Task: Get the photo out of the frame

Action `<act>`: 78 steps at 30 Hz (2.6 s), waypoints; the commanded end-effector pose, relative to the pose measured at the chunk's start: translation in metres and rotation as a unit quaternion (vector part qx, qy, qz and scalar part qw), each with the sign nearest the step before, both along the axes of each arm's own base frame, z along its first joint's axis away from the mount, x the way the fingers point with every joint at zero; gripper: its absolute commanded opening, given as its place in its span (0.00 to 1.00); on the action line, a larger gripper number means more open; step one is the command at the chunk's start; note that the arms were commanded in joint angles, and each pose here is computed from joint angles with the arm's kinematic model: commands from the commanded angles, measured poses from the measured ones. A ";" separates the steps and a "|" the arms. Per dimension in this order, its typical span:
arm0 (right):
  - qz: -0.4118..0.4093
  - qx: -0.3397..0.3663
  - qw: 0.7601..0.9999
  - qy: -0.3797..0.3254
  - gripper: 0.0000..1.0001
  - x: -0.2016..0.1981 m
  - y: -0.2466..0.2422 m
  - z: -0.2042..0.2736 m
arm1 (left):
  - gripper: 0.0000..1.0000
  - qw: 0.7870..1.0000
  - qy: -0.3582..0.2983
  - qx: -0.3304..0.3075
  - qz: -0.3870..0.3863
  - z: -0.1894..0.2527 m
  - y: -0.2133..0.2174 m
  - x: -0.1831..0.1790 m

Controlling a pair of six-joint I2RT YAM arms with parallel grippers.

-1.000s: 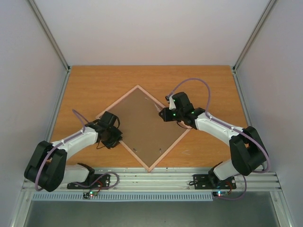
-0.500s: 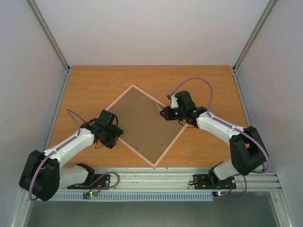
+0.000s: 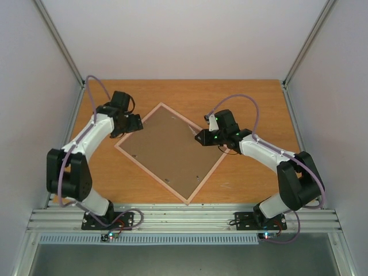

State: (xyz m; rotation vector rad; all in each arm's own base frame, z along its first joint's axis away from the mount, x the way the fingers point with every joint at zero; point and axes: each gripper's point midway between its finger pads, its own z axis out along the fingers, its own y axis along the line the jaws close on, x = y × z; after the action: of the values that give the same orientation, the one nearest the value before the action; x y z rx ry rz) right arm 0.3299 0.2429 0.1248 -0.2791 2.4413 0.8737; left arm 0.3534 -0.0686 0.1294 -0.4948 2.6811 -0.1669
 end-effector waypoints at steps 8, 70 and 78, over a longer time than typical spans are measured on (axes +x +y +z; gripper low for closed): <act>0.022 0.014 1.000 -0.006 0.01 -0.003 0.002 0.002 | 0.93 0.974 0.029 0.064 -0.216 -0.050 -0.004 0.067; 0.197 0.037 0.978 0.059 0.01 -0.049 0.085 -0.011 | 0.18 0.975 0.188 -0.079 -0.093 -0.101 -0.061 -0.074; 0.229 0.029 0.969 0.088 0.01 -0.058 0.107 -0.029 | 0.17 0.973 0.192 -0.082 -0.103 -0.102 -0.067 -0.090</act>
State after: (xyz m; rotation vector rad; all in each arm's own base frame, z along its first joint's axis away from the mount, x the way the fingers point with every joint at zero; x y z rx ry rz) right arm 0.2779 0.3370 0.0958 -0.7292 2.5519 1.1693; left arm 0.2677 -0.1327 0.0262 -0.2576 3.1272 -0.3671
